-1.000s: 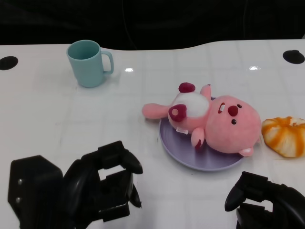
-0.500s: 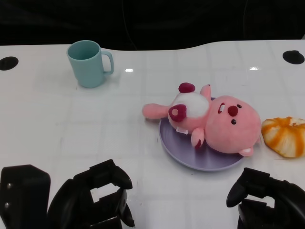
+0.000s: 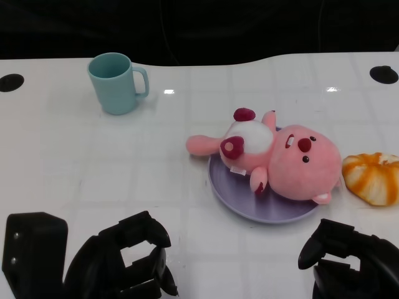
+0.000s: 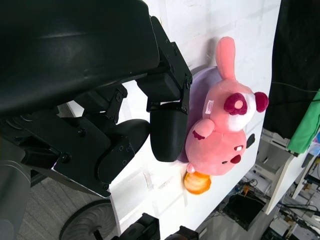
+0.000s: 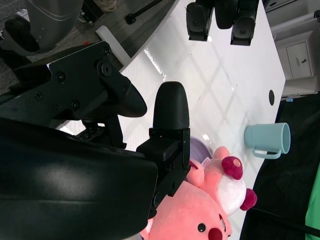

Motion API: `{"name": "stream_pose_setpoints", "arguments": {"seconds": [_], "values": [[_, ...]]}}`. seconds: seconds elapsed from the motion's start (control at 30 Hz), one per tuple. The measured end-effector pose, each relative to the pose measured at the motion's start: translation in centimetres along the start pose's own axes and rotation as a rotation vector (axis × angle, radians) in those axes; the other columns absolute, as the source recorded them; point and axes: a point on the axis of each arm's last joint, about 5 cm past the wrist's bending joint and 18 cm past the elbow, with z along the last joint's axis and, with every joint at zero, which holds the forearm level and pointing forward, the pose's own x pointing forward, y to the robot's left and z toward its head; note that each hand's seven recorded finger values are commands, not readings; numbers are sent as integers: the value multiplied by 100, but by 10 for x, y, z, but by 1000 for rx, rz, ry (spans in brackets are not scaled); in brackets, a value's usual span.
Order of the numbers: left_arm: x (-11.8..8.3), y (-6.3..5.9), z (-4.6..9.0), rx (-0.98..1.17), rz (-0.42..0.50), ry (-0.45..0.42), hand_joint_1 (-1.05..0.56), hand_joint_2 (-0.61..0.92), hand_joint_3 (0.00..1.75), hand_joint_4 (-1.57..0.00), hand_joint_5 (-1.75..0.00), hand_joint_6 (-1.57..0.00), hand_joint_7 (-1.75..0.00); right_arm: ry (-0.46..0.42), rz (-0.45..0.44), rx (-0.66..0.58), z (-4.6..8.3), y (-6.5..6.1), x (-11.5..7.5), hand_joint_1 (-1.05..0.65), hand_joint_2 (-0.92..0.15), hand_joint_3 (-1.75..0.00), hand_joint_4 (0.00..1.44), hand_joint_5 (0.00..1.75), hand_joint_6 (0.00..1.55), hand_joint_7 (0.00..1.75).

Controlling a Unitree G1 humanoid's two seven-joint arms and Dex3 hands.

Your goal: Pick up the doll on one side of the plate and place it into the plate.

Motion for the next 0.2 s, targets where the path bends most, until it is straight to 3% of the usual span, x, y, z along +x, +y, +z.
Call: {"name": "stream_pose_setpoints", "arguments": {"seconds": [0.2], "values": [[1, 1, 2, 15, 0, -5, -10, 50, 133, -83, -175, -76, -165, -9, 4, -4, 0, 0, 0, -3, -67, -119, 67, 175, 49, 162]]}}
